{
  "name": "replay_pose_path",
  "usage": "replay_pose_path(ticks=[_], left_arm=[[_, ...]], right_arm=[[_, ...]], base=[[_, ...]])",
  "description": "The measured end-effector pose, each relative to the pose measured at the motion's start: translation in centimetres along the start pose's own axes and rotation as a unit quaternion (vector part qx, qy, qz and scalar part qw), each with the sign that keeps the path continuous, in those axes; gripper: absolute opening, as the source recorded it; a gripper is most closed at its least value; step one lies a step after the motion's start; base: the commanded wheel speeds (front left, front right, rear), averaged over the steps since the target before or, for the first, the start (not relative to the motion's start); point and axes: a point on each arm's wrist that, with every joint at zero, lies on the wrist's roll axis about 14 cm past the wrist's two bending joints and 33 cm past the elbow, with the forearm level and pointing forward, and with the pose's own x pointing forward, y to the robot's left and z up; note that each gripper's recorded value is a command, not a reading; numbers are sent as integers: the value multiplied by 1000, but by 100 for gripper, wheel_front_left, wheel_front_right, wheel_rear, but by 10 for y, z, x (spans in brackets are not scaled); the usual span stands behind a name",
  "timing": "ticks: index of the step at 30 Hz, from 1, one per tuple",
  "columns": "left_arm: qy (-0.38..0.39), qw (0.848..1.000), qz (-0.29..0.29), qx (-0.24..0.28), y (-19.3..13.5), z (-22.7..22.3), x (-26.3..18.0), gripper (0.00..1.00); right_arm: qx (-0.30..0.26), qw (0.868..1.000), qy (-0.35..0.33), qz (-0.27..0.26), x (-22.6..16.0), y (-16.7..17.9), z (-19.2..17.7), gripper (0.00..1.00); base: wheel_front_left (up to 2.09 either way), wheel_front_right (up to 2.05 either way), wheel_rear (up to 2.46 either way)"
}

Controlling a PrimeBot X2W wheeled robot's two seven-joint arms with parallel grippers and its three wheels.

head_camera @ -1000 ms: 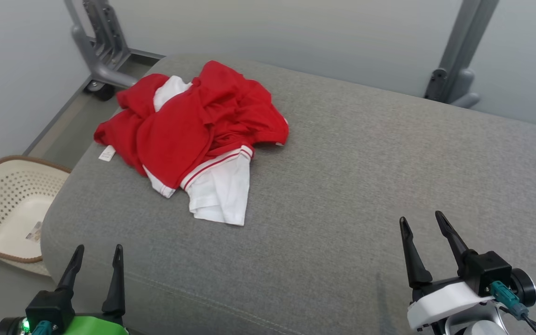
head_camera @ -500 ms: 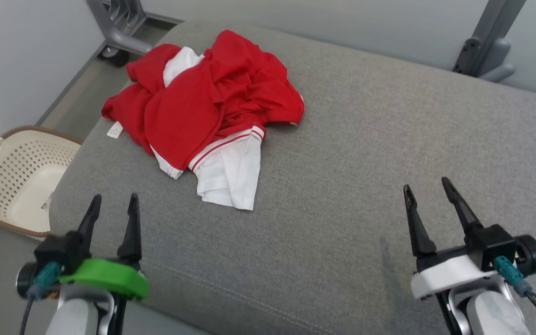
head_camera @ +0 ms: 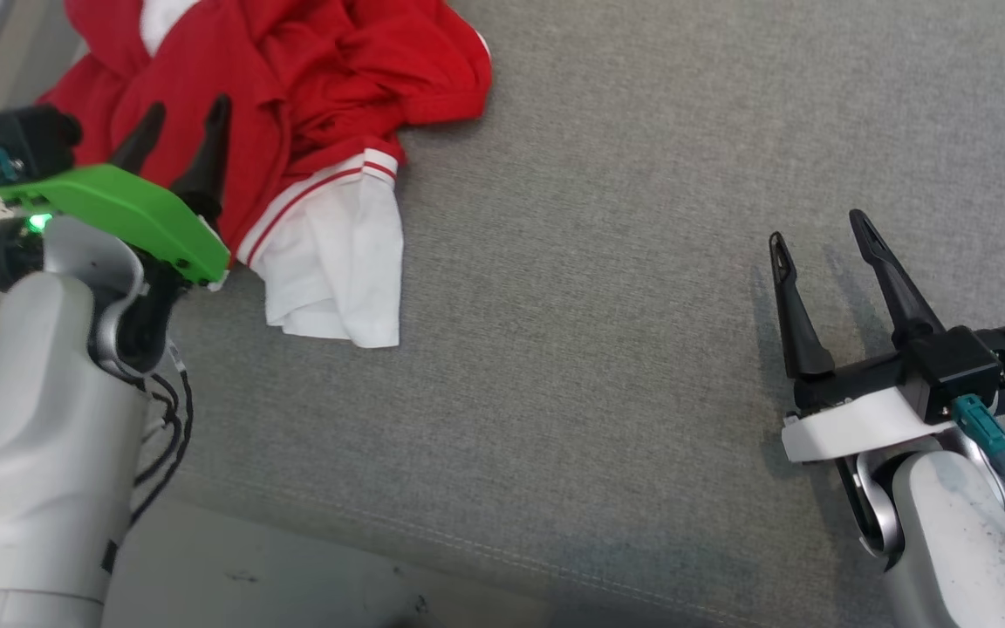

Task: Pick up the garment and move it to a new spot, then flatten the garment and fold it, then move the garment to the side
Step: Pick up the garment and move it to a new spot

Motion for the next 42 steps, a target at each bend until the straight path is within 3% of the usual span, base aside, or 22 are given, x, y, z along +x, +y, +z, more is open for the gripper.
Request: replay_pose_path(ticks=[7,11,14,15,17,25,29,34,40,42], left_arm=[[68,997,0,-21,1,-27,55,100],[121,992,2,-29,-1,-65,78,100],[150,988,19,-10,9,-86,86,100],[156,987,21,-8,10,-91,88,83],[161,987,25,-5,12,-96,95,0],[106,993,19,40,6,-72,104,0],[3,999,9,51,-3,-15,102,0],[-75,994,-15,75,-23,42,80,0],[-132,985,-76,84,-69,84,49,0],[-143,980,-116,78,-100,91,34,0]], right_arm=[[13,999,18,-47,-5,-32,-24,100],[14,996,31,-80,-16,-53,-34,100],[16,994,41,-97,-24,-63,-40,100],[16,994,44,-103,-27,-66,-42,100],[15,992,48,-111,-32,-71,-45,100],[21,989,63,-133,-51,-76,-45,100],[28,988,59,-137,-60,-72,-35,100],[46,988,43,-140,-72,-63,-14,100],[51,988,19,-144,-85,-56,11,100],[51,988,10,-146,-91,-54,20,100]], base=[[0,0,0],[0,0,0],[0,0,0],[0,0,0],[0,0,0],[0,0,0],[0,0,0],[0,0,0],[0,0,0],[0,0,0]])
